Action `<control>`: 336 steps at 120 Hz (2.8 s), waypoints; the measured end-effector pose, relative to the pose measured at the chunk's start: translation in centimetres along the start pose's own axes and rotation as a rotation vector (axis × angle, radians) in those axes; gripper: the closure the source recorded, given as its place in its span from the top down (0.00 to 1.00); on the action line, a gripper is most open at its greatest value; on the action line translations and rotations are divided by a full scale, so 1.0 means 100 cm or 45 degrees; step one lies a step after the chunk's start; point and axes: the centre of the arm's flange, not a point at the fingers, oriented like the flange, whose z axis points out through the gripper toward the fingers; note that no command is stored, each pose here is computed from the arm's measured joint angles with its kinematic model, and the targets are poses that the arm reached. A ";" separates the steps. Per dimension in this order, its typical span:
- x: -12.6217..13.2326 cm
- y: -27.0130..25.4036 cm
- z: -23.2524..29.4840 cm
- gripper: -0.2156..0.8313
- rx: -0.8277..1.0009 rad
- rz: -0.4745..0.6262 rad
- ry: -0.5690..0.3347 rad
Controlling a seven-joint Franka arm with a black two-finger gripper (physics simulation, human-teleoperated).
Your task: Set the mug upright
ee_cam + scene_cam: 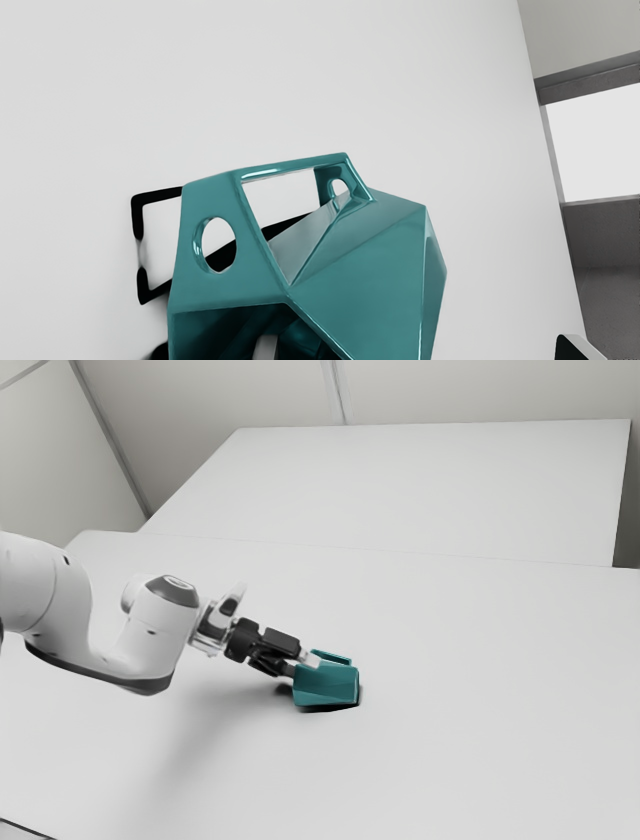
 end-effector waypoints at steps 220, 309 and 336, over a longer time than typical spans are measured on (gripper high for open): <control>0.110 0.099 -0.068 0.04 0.433 0.605 -0.423; 0.101 0.072 -0.092 0.04 1.031 0.331 -0.711; 0.095 0.055 -0.079 0.04 1.094 0.269 -0.637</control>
